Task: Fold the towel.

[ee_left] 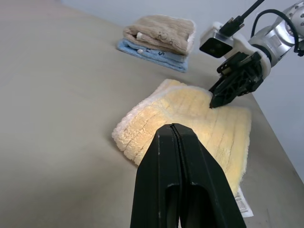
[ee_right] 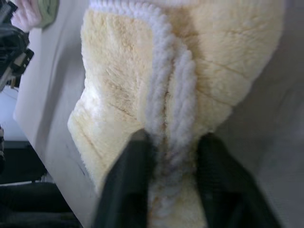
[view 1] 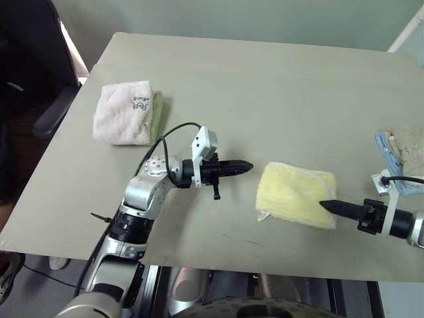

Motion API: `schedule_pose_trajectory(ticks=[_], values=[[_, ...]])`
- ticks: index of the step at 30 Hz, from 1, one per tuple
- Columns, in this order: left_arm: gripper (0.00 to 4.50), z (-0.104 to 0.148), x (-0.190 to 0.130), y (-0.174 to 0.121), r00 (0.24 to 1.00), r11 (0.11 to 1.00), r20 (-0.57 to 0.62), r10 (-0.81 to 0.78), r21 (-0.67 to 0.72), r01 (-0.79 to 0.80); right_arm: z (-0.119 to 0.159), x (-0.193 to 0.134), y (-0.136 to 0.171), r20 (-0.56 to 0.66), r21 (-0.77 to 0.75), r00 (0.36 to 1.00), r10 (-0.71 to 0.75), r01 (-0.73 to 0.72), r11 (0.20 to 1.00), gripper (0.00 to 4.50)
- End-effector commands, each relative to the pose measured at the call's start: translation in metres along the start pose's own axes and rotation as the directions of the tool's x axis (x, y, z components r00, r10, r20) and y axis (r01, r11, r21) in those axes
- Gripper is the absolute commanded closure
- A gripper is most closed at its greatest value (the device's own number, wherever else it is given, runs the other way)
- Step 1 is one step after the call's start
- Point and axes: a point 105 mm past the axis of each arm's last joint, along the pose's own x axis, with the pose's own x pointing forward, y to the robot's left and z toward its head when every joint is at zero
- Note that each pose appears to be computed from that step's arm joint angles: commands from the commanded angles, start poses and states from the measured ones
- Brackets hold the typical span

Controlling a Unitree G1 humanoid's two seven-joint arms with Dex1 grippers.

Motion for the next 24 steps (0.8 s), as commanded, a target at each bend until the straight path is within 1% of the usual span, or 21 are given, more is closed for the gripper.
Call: schedule_pose_trajectory(ticks=[1, 4, 7, 11, 13, 14, 16, 17, 18, 20, 21, 23, 24], values=[[4.50, 0.013, 0.005, -0.001, 1.000, 0.998, 0.023, -0.020, 0.055, 0.018, 0.016, -0.008, 0.006, 0.073, -0.050, 0.997, -0.015, 0.019, 0.999, 4.46], [4.50, 0.012, 0.006, -0.001, 0.999, 0.998, 0.026, -0.021, 0.053, 0.020, 0.017, -0.009, 0.009, 0.090, -0.050, 0.996, -0.008, 0.012, 0.999, 4.46], [4.50, 0.015, 0.009, 0.002, 0.998, 0.999, 0.053, -0.024, 0.041, 0.022, 0.024, -0.015, 0.027, 0.143, -0.082, 0.989, 0.041, -0.029, 0.996, 4.46], [4.50, 0.013, 0.009, 0.005, 0.998, 0.999, 0.052, -0.026, 0.041, 0.024, 0.050, -0.030, 0.053, 0.265, -0.159, 0.960, 0.092, -0.050, 0.986, 4.46], [4.50, 0.012, 0.009, 0.007, 0.998, 0.999, 0.052, -0.025, 0.041, 0.023, 0.061, -0.038, 0.059, 0.323, -0.173, 0.941, 0.097, -0.042, 0.984, 4.46], [4.50, 0.012, 0.009, 0.008, 0.998, 0.999, 0.054, -0.021, 0.042, 0.019, 0.078, -0.048, 0.064, 0.412, -0.190, 0.907, 0.091, -0.012, 0.982, 4.46], [4.50, 0.012, 0.008, 0.011, 0.998, 0.999, 0.055, -0.017, 0.044, 0.015, 0.101, -0.065, 0.068, 0.531, -0.192, 0.845, 0.059, 0.052, 0.980, 4.46], [4.50, 0.011, 0.008, 0.012, 0.998, 0.999, 0.054, -0.017, 0.045, 0.014, 0.107, -0.070, 0.069, 0.565, -0.186, 0.824, 0.039, 0.081, 0.979, 4.46], [4.50, 0.009, 0.008, 0.012, 0.999, 0.999, 0.048, -0.020, 0.047, 0.018, 0.115, -0.076, 0.067, 0.614, -0.169, 0.789, 0.012, 0.117, 0.979, 4.46], [4.50, 0.007, 0.008, 0.012, 0.999, 0.999, 0.040, -0.025, 0.049, 0.024, 0.127, -0.086, 0.062, 0.697, -0.117, 0.716, -0.038, 0.166, 0.979, 4.46], [4.50, 0.006, 0.009, 0.013, 0.999, 0.998, 0.040, -0.027, 0.049, 0.025, 0.135, -0.093, 0.058, 0.746, -0.080, 0.662, -0.065, 0.187, 0.979, 4.46], [4.50, 0.007, 0.011, 0.014, 0.999, 0.998, 0.045, -0.028, 0.051, 0.026, 0.143, -0.104, 0.049, 0.804, -0.023, 0.581, -0.123, 0.238, 0.971, 4.46], [4.50, 0.007, 0.011, 0.015, 0.998, 0.998, 0.047, -0.029, 0.052, 0.026, 0.145, -0.107, 0.046, 0.818, -0.003, 0.557, -0.146, 0.259, 0.966, 4.46]])
